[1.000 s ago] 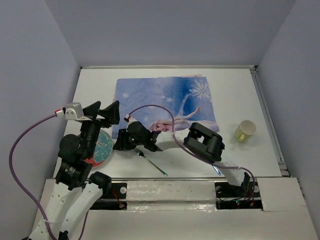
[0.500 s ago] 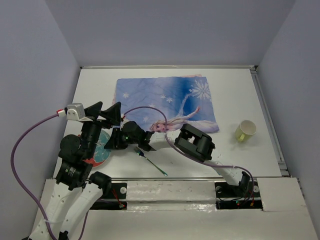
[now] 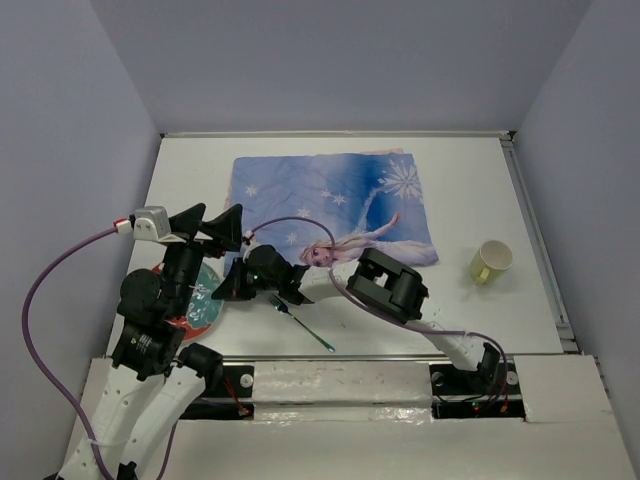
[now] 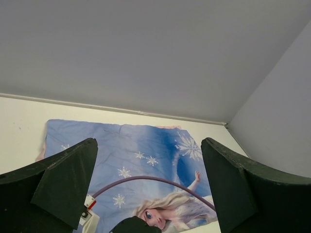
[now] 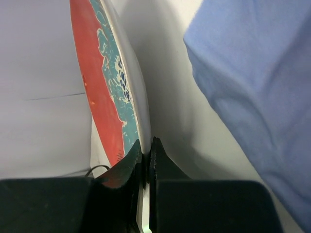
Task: Set the dinner table for one person
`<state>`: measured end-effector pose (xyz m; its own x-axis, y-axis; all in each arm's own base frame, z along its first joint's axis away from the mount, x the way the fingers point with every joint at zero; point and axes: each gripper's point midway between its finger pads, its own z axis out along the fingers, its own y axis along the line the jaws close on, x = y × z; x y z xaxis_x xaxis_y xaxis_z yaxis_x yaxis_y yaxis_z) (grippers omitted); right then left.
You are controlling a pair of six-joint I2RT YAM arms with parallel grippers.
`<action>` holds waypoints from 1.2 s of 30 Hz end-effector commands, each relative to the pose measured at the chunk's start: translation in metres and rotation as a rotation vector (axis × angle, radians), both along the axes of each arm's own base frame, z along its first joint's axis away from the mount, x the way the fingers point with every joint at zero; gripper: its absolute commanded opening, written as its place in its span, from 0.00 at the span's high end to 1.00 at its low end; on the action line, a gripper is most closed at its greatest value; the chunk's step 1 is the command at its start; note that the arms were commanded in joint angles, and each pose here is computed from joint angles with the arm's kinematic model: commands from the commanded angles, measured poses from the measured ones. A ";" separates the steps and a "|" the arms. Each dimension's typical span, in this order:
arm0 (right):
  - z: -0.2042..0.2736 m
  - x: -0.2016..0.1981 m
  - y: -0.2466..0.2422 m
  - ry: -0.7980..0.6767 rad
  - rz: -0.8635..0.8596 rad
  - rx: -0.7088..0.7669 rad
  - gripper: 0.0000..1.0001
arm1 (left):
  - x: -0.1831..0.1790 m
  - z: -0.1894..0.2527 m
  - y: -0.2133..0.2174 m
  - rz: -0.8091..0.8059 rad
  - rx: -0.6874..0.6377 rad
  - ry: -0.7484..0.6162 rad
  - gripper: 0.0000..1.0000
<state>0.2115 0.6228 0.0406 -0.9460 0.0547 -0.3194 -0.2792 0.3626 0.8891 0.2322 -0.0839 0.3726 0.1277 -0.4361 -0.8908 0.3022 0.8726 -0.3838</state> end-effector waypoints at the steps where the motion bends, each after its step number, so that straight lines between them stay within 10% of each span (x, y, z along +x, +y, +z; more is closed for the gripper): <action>1: 0.036 0.001 -0.009 -0.125 -0.014 0.045 1.00 | -0.004 0.014 0.006 0.019 0.002 -0.063 0.01; 19: 0.251 0.076 -0.131 -0.328 -0.120 0.436 1.00 | -0.015 0.028 0.053 0.238 -0.046 -0.091 0.01; 36: 0.163 0.238 -0.312 -0.286 -0.582 0.130 1.00 | 0.005 0.005 0.024 0.129 0.011 -0.013 0.01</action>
